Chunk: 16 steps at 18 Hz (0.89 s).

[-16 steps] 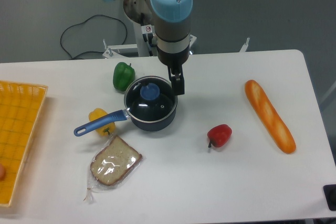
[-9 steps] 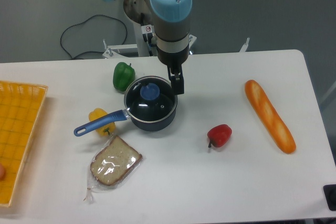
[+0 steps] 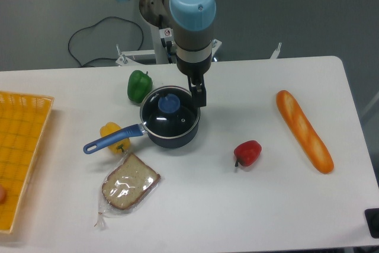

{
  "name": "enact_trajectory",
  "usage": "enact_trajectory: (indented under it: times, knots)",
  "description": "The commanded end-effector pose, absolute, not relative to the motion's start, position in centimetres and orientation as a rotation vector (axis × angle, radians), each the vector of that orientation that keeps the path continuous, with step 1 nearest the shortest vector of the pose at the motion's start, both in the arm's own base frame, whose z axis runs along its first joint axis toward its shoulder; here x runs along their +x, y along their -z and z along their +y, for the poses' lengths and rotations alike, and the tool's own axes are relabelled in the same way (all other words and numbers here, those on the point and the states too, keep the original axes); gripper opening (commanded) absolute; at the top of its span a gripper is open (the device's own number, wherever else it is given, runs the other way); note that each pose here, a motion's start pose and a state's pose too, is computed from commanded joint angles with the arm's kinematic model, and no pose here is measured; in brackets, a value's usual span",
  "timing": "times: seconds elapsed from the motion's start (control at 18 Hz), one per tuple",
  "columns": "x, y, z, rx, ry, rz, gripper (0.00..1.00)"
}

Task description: Open the lid

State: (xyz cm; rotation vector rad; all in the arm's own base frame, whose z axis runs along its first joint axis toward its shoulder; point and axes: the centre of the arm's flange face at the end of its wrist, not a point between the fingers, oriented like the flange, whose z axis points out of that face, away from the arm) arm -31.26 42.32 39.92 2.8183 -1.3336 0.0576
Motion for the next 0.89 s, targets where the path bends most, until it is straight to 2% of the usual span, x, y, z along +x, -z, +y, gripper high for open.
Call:
enact_trajectory:
  times: [0.22, 0.44, 0.72, 0.89]
  knots:
    - [-30.6, -39.6, 42.6, 2.813, -0.069, -1.339, 1.00]
    - [-28.5, -37.4, 43.1, 2.842, -0.118, -1.250, 1.00]
    - [-26.8, -35.4, 43.8, 2.848, -0.083, -1.253, 1.00]
    - [-25.6, -33.2, 43.9, 2.856, -0.009, -1.279, 1.00]
